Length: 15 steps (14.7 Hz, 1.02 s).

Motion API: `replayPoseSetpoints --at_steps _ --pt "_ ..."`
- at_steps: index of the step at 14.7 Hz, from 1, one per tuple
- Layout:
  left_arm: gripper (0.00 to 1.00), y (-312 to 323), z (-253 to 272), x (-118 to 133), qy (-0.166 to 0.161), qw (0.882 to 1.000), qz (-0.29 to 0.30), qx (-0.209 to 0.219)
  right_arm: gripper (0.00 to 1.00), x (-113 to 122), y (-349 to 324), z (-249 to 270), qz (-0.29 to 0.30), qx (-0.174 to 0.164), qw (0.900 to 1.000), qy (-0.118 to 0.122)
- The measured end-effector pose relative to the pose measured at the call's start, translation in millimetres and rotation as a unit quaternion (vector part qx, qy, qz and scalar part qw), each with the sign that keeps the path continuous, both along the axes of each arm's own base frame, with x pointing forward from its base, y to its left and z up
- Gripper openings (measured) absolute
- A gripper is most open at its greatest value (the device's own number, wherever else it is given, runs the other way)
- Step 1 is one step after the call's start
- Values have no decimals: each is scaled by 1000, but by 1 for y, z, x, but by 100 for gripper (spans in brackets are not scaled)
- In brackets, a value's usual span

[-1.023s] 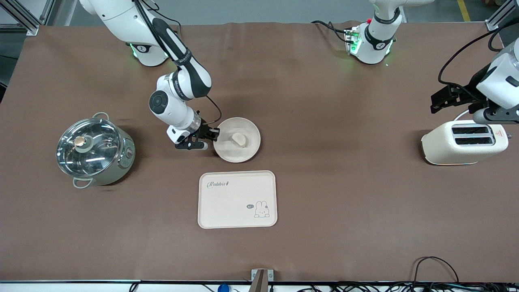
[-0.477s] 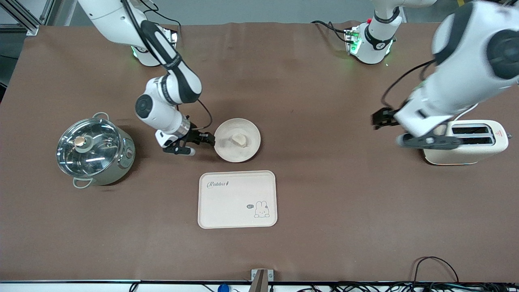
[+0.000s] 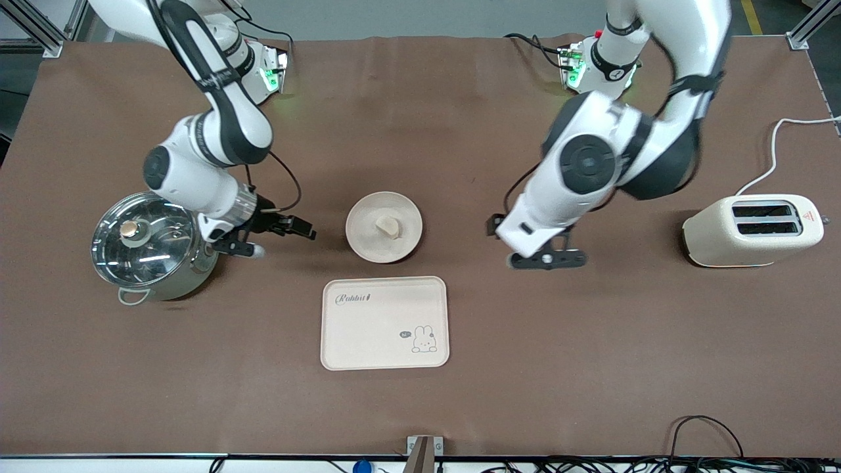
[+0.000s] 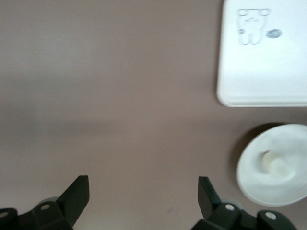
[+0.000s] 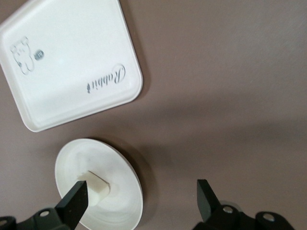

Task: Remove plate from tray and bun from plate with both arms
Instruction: 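Grasp the bun with the left gripper while the right gripper returns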

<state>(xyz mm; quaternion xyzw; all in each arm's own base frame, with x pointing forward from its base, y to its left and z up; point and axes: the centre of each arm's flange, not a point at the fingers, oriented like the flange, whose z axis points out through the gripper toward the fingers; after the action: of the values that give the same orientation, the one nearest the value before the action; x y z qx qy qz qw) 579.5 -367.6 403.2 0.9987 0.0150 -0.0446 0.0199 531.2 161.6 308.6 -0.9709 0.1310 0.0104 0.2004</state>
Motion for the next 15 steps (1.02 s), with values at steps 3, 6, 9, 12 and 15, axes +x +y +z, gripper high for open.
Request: replayPoseSetpoints --at_steps 3,6,9,12,15 --pt "100 -67 -59 -21 -12 999 35 -17 100 9 -37 27 -5 -14 1000 -25" --pt "100 -129 -116 -58 -14 995 95 -26 100 10 -62 52 32 -56 998 -27" --pt "100 -165 -148 -93 -16 988 154 -4 100 16 -83 87 74 -89 993 -10" --pt "100 -187 -155 -108 -25 975 221 -23 100 26 -112 126 103 -129 986 -1" --pt "99 -198 -169 -115 -25 963 264 -36 100 32 -148 171 93 -162 982 -27"
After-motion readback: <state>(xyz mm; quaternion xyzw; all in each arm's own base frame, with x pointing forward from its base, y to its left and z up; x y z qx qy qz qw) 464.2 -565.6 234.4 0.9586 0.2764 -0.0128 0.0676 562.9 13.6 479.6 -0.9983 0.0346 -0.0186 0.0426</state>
